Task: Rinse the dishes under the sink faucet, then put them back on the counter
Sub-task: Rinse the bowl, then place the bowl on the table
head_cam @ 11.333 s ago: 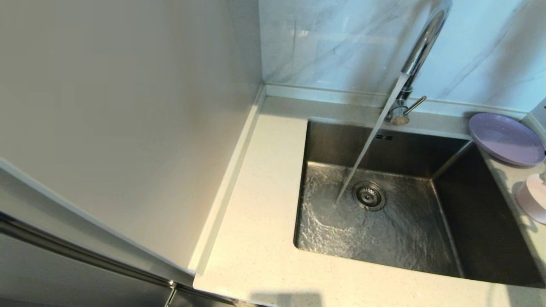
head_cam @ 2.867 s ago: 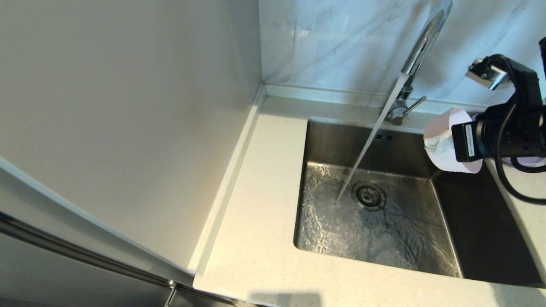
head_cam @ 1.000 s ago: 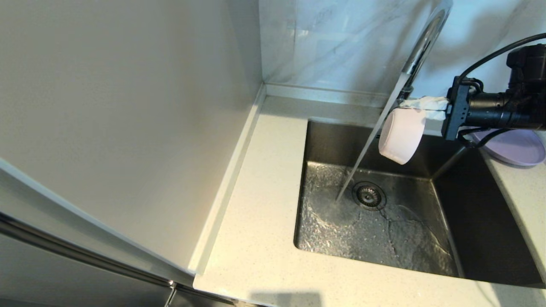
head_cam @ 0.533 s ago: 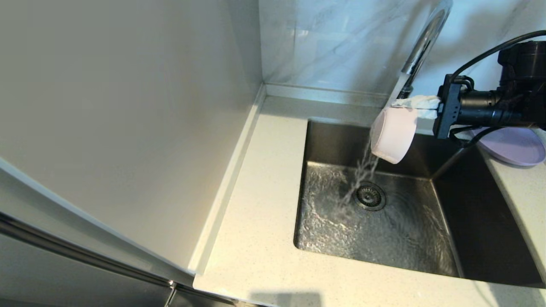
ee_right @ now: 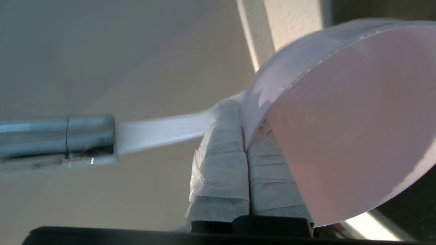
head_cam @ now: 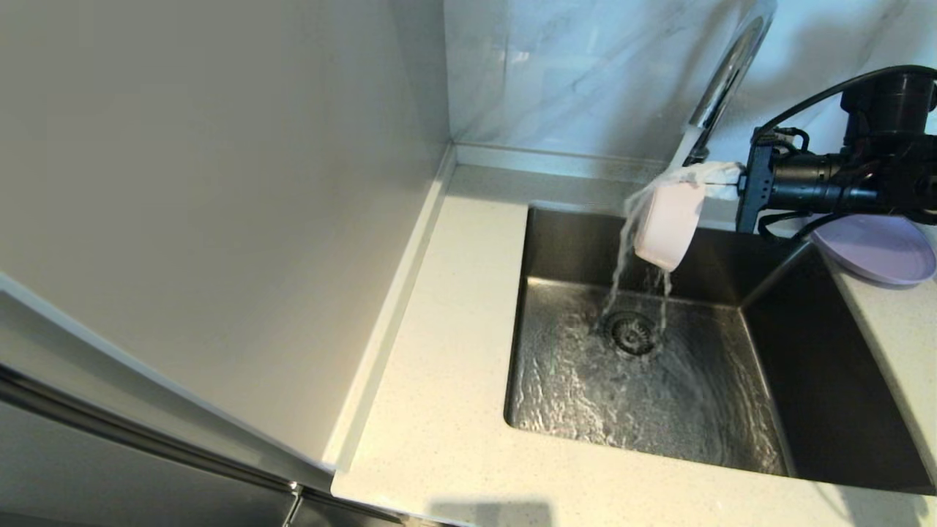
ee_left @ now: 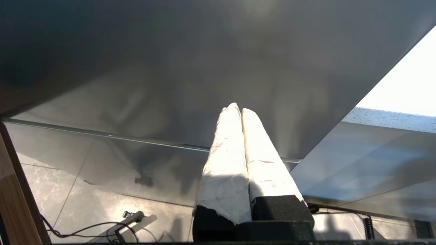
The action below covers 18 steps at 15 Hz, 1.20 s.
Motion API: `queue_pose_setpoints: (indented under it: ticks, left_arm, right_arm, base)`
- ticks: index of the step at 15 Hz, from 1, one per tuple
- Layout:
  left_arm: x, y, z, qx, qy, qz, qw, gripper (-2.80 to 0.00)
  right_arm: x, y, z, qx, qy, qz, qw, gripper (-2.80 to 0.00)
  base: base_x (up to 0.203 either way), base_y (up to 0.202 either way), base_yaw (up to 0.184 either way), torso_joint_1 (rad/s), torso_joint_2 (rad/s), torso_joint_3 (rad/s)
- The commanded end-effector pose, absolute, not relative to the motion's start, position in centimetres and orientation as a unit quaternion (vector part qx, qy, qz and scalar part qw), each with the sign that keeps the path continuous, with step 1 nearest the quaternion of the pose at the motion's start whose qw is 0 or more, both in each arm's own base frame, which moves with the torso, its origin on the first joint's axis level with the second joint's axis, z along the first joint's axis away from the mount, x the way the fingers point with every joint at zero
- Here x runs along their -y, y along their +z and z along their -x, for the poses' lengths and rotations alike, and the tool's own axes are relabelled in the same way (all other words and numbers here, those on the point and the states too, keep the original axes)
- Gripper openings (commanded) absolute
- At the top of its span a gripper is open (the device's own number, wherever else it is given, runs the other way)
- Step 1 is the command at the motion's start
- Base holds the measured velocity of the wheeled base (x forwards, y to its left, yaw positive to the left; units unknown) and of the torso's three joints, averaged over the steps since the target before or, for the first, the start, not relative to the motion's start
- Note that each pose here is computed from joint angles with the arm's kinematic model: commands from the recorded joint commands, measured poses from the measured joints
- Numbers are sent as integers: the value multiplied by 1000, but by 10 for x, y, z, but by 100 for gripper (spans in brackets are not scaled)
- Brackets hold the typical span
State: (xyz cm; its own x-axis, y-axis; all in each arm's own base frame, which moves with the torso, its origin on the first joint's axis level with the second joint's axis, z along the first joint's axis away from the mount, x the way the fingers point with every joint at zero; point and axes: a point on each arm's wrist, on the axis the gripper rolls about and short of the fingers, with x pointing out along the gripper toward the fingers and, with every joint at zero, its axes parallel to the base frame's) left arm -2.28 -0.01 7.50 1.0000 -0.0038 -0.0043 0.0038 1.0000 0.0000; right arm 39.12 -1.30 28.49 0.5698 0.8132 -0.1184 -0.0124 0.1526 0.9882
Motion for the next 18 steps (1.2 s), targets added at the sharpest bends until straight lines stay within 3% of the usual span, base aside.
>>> queue_pose_setpoints:
  ticks: [1,10,18]
  left_arm:
    - [0,75,23,-2,-2,0,1000,-280]
    - [0,75,23,-2,-2,0,1000,-280]
    - [0,75,23,-2,-2,0,1000,-280]
  right_arm:
    - [15,280,-399,-348,301,-577,674,-280]
    - [65,295,-386,-305,277,-590,695,-280]
    - [135,320,-291,-258,255,-606,708,-280]
  base:
    - [0,0,0,0,0,0]
    - [0,0,0,0,0,0]
    - [0,0,0,0,0,0]
